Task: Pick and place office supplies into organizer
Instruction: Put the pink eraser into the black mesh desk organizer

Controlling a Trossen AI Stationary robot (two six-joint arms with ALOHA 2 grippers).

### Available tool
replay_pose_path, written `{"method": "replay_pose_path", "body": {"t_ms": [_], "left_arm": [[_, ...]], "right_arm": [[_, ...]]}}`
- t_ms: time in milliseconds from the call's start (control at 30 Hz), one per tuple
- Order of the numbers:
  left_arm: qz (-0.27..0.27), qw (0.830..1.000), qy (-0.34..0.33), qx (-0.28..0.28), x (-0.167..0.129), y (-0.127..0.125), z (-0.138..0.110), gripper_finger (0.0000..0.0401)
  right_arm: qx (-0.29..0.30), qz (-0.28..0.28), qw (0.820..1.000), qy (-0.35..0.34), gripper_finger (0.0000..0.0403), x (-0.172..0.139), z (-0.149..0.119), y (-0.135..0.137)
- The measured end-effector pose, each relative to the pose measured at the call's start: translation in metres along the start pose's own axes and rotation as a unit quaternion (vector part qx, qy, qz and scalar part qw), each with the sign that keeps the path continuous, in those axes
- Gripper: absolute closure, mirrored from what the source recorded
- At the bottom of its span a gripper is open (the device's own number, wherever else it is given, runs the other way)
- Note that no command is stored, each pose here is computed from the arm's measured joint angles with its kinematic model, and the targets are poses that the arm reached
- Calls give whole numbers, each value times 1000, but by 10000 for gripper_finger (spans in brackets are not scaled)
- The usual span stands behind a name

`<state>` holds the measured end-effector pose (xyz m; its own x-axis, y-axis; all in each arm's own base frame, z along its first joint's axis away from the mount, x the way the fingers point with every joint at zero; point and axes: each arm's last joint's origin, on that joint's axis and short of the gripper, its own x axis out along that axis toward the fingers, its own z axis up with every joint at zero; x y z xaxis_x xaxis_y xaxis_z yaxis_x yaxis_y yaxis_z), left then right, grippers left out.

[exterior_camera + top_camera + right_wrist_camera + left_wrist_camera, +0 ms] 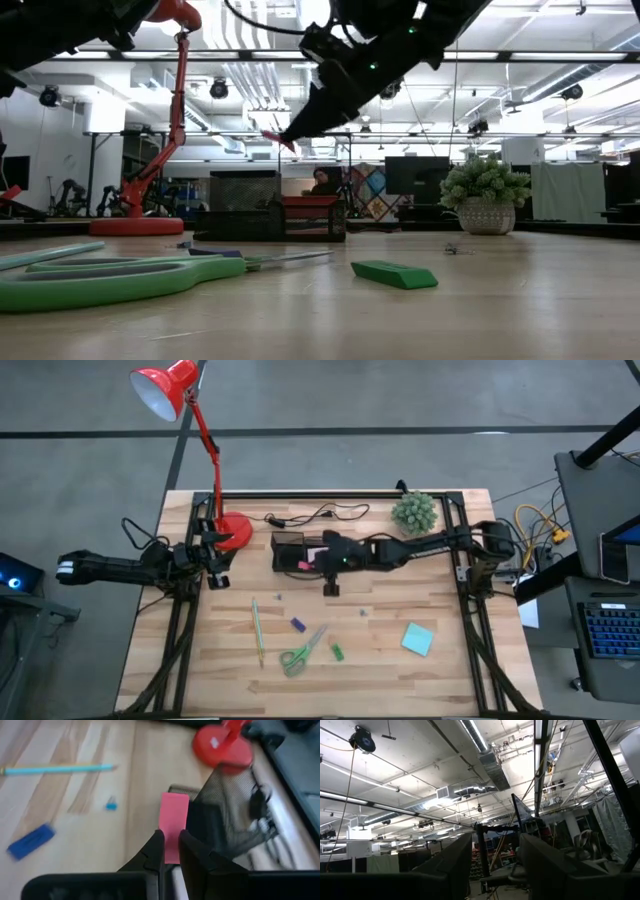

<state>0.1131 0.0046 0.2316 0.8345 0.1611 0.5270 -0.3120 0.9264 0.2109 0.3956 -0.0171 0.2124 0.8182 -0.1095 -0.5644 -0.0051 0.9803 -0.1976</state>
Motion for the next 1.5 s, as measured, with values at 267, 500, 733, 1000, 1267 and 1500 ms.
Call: {"method": "replay_pose_path", "body": {"t_ms": [267,500,733,1000,1267,1500], "left_arm": [[0,1000,0,0,0,0,0,246],[1,1000,-2,0,0,0,0,246],[1,1000,-3,0,0,0,1,246],[1,1000,-3,1,0,0,1,246],[1,1000,-1,1,0,0,0,246],[0,1000,1,1,0,0,0,246]], "right_arm": [[-8,-11,998,-64,365,2,8,-22],[-19,-30,995,-97,365,10,8,-32],[-25,-30,995,-87,365,22,6,-34],[-27,-12,998,-62,365,58,-1,-31],[-27,12,999,20,365,87,-10,-28],[-31,3,997,67,365,104,-12,-29]]}}
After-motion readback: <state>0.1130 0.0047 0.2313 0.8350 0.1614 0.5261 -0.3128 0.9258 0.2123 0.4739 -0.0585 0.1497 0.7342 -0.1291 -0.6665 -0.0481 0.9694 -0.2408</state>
